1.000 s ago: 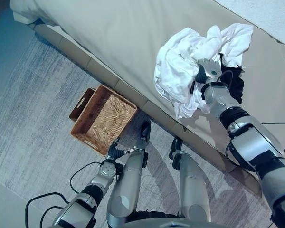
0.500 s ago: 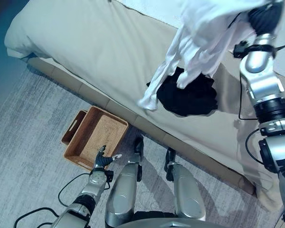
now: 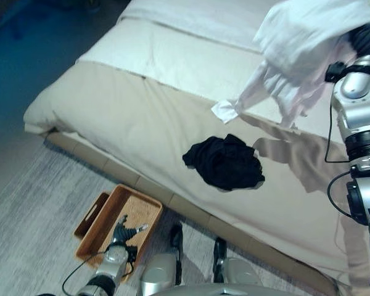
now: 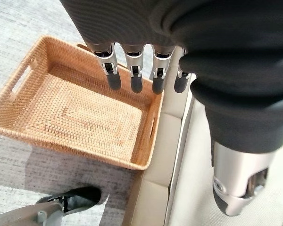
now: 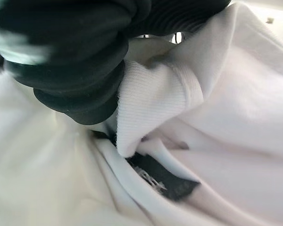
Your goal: Pick up clothes into the bucket
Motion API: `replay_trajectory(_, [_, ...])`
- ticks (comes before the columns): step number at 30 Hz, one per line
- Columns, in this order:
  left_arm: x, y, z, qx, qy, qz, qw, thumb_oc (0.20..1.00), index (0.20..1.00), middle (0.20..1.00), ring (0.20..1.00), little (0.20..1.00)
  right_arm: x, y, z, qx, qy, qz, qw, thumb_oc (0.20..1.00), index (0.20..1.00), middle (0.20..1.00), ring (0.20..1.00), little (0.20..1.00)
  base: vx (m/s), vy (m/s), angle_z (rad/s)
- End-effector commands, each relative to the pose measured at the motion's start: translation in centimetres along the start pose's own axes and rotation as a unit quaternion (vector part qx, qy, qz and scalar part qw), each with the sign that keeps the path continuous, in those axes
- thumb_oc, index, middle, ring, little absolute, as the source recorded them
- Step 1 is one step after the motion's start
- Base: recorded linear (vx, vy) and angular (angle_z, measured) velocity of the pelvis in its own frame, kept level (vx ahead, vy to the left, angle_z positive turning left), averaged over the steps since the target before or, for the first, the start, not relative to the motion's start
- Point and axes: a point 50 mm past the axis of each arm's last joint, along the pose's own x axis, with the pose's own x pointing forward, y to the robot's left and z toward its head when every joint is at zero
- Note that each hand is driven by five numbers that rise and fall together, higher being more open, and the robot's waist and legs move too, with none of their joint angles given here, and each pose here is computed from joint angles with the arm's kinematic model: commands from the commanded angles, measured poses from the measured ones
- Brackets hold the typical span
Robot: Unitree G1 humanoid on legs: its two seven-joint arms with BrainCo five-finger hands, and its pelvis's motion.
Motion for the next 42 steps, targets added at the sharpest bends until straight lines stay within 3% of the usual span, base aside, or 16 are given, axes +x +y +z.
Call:
replay_trajectory(1, [-0.7, 0.2, -2.5, 0.016, 0.041, -0.006, 0.999, 1.000, 1.000, 1.000, 1.000, 1.000, 1.8, -1.2, 3.2, -0.050, -0.064, 0.026, 0.996, 0.200, 0.200, 0.200, 0.200, 0.200, 0.06, -0.013, -0.29])
replay_trajectory(2, [-0.9, 0.2, -3.1, 0.015, 0.051, -0.005, 0.999, 1.000, 1.000, 1.000, 1.000, 1.000, 1.9, -0.9, 3.0, -0.055, -0.059, 0.035, 0.996, 0.200, 0.200, 0.200, 0.200, 0.200, 0.06, -0.002, -0.21])
replay_trajectory(3, [-1.1, 0.1, -3.7, 0.017, 0.064, -0.009, 0.998, 1.000, 1.000, 1.000, 1.000, 1.000, 1.9, -0.6, 2.7, -0.067, -0.053, 0.050, 0.995, 0.379, 0.379, 0.379, 0.379, 0.379, 0.08, 0.004, -0.22])
replay_trajectory(4, [-1.3, -0.2, -4.3, 0.022, 0.076, -0.014, 0.997, 1.000, 1.000, 1.000, 1.000, 1.000, 1.8, -0.4, 2.1, -0.072, -0.037, 0.057, 0.995, 1.000, 1.000, 1.000, 1.000, 1.000, 0.08, 0.001, -0.18])
replay_trajectory(7, [-1.8, -0.7, -5.3, 0.028, 0.097, -0.024, 0.995, 1.000, 1.000, 1.000, 1.000, 1.000, 1.6, 0.5, 1.6, -0.071, -0.019, 0.073, 0.995, 1.000, 1.000, 1.000, 1.000, 1.000, 0.06, 0.008, -0.13])
replay_trajectory(8, [-1.9, -0.9, -5.4, 0.029, 0.100, -0.028, 0.994, 1.000, 1.000, 1.000, 1.000, 1.000, 1.6, 0.9, 1.5, -0.089, -0.020, 0.092, 0.992, 0.498, 0.498, 0.498, 0.498, 0.498, 0.03, 0.006, -0.08])
replay_trajectory(9, [-2.0, -0.9, -5.6, 0.028, 0.103, -0.028, 0.994, 1.000, 1.000, 1.000, 1.000, 1.000, 1.7, 0.9, 1.4, -0.096, -0.013, 0.093, 0.991, 0.200, 0.200, 0.200, 0.200, 0.200, 0.03, 0.000, -0.10])
replay_trajectory(29, [-2.3, -1.1, -6.6, 0.036, 0.135, -0.039, 0.989, 1.000, 1.000, 1.000, 1.000, 1.000, 2.5, 1.8, 2.3, -0.098, 0.004, 0.138, 0.985, 0.200, 0.200, 0.200, 0.200, 0.200, 0.01, 0.001, -0.02])
replay_trajectory(30, [-2.3, -1.2, -6.5, 0.038, 0.133, -0.041, 0.989, 1.000, 1.000, 1.000, 1.000, 1.000, 2.1, 2.2, 1.9, -0.114, 0.003, 0.147, 0.983, 1.000, 1.000, 1.000, 1.000, 1.000, -0.01, 0.006, 0.04])
replay_trajectory(35, [-1.9, -1.2, -5.9, 0.043, 0.121, -0.043, 0.991, 1.000, 1.000, 1.000, 1.000, 1.000, 1.0, 3.4, 0.1, -0.178, 0.016, 0.177, 0.968, 1.000, 1.000, 1.000, 1.000, 1.000, -0.07, -0.003, 0.04])
replay_trajectory(39, [-1.1, -0.9, -4.2, 0.042, 0.096, -0.035, 0.994, 1.000, 1.000, 1.000, 1.000, 1.000, 0.0, 3.9, -2.2, -0.285, 0.033, 0.194, 0.938, 1.000, 1.000, 1.000, 1.000, 1.000, -0.19, -0.006, 0.09])
replay_trajectory(40, [-0.6, -0.8, -3.2, 0.042, 0.081, -0.031, 0.995, 1.000, 1.000, 1.000, 1.000, 1.000, -0.9, 4.0, -4.0, -0.338, 0.054, 0.206, 0.917, 1.000, 1.000, 1.000, 1.000, 1.000, -0.12, -0.008, 0.15])
replay_trajectory(42, [-0.5, -0.9, -3.0, 0.044, 0.078, -0.030, 0.995, 1.000, 1.000, 1.000, 1.000, 1.000, -1.2, 3.9, -4.7, -0.349, 0.064, 0.206, 0.912, 1.000, 1.000, 1.000, 1.000, 1.000, -0.07, -0.014, 0.20])
